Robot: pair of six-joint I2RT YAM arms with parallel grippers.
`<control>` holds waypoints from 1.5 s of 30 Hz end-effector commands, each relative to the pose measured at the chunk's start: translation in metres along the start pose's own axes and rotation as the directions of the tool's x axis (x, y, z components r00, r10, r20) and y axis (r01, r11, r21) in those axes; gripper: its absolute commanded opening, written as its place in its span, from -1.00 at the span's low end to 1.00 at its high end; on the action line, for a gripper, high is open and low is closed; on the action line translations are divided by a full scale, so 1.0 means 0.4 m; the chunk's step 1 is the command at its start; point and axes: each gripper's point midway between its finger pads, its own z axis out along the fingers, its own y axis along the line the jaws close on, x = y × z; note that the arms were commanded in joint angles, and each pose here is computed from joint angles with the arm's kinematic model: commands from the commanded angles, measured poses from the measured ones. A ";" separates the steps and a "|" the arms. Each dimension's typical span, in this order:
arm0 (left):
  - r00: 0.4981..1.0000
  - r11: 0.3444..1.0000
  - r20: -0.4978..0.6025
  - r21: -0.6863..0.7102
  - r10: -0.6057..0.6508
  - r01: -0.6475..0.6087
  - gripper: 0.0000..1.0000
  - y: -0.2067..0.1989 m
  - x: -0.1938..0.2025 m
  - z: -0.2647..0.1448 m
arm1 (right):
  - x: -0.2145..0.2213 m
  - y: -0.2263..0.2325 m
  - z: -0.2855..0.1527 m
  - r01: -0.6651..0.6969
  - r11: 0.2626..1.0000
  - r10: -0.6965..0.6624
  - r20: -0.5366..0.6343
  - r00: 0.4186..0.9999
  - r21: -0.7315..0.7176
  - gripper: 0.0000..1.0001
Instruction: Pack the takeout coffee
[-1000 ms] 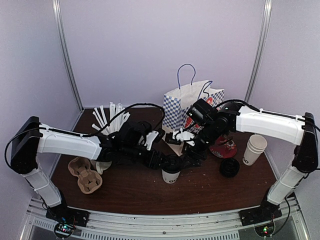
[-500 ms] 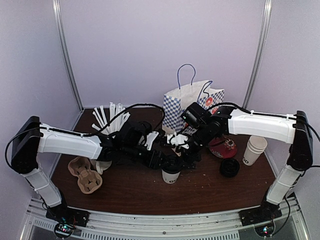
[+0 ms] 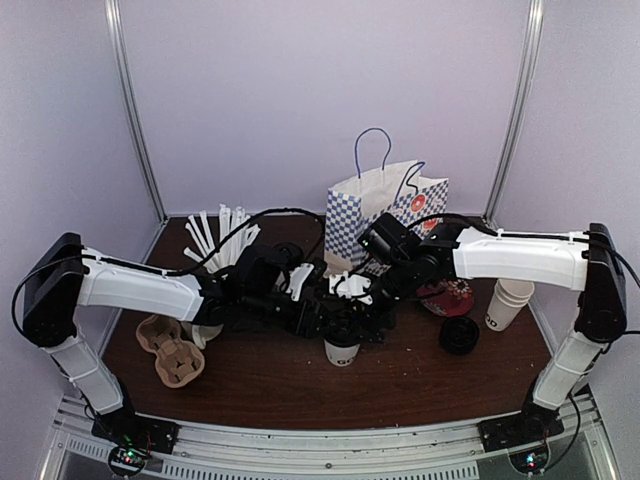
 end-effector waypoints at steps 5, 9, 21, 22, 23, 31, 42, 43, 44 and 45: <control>0.993 0.996 -0.110 -0.080 -0.045 0.037 0.15 0.071 0.095 0.021 | 0.000 -0.032 -0.004 -0.005 0.995 0.004 0.010 1.000 0.099 0.76; 0.992 0.997 -0.119 -0.078 -0.038 0.029 0.15 0.072 0.100 0.022 | 0.023 -0.038 0.007 0.009 0.994 -0.005 -0.031 0.999 0.112 0.75; 0.986 0.991 -0.160 -0.128 -0.044 0.023 0.14 0.114 0.137 0.029 | 0.124 -0.052 0.083 0.032 0.987 -0.007 -0.159 0.987 0.160 0.74; 0.985 0.990 -0.164 -0.141 -0.048 0.025 0.14 0.123 0.145 0.029 | 0.131 -0.061 0.085 0.031 0.983 0.000 -0.173 0.985 0.179 0.74; 0.985 0.989 -0.167 -0.146 -0.049 0.025 0.14 0.128 0.151 0.030 | 0.135 -0.068 0.086 0.031 0.981 0.004 -0.182 0.983 0.193 0.74; 0.983 0.988 -0.176 -0.156 -0.049 0.021 0.14 0.137 0.160 0.038 | 0.176 -0.091 0.103 0.011 0.967 0.052 -0.238 0.970 0.253 0.73; 0.985 0.987 -0.167 -0.164 -0.037 0.009 0.14 0.147 0.167 0.035 | 0.182 -0.104 0.094 0.016 0.955 0.057 -0.238 0.970 0.297 0.72; 0.986 0.988 -0.164 -0.153 -0.032 0.006 0.14 0.142 0.162 0.037 | 0.180 -0.103 0.091 0.013 0.955 0.060 -0.234 0.970 0.297 0.72; 0.987 0.990 -0.159 -0.142 -0.027 0.004 0.14 0.134 0.155 0.038 | 0.175 -0.103 0.087 0.003 0.955 0.066 -0.224 0.972 0.297 0.72; 0.988 0.991 -0.150 -0.131 -0.020 0.000 0.14 0.127 0.145 0.038 | 0.166 -0.103 0.081 -0.005 0.955 0.071 -0.212 0.975 0.296 0.72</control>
